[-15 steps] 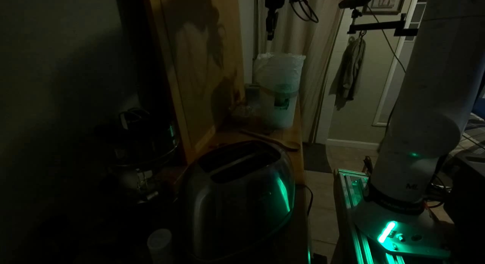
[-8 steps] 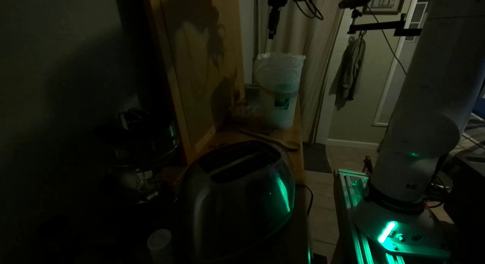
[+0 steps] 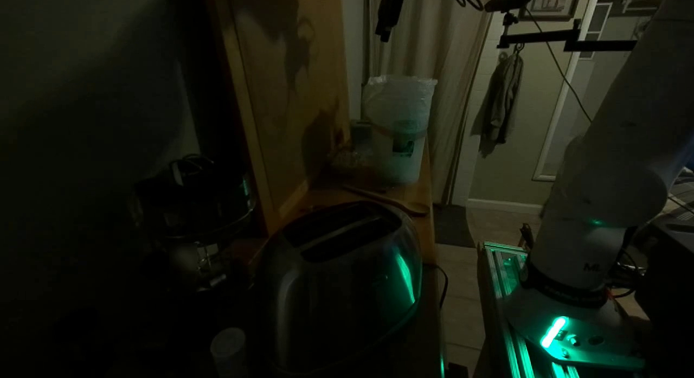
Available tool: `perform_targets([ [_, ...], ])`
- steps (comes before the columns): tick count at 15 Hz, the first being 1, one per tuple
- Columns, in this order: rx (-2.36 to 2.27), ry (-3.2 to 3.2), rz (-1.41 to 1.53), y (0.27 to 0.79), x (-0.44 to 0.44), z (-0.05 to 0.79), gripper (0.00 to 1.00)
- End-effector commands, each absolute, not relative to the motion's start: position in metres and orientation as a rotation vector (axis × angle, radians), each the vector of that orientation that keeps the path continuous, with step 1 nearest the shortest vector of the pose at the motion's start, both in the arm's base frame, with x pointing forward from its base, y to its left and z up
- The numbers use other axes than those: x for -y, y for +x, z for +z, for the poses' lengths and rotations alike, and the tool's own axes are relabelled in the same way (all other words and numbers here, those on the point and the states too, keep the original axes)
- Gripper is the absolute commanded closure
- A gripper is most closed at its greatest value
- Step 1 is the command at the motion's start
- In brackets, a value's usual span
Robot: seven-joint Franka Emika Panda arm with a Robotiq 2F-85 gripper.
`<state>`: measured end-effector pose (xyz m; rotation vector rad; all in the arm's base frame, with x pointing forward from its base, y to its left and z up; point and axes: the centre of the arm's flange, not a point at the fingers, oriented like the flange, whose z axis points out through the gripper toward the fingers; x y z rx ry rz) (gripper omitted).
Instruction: Throw the clear object into the bin
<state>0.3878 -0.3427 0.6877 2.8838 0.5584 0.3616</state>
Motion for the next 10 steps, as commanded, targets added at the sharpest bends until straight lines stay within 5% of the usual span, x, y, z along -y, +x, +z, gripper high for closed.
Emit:
perform_targets([
  [1,-0.823,2.883,0.441,0.384,0.282,0.666,0.0],
  [10,-1.08,2.803,0.494,0.424,0.164,0.621,0.0],
])
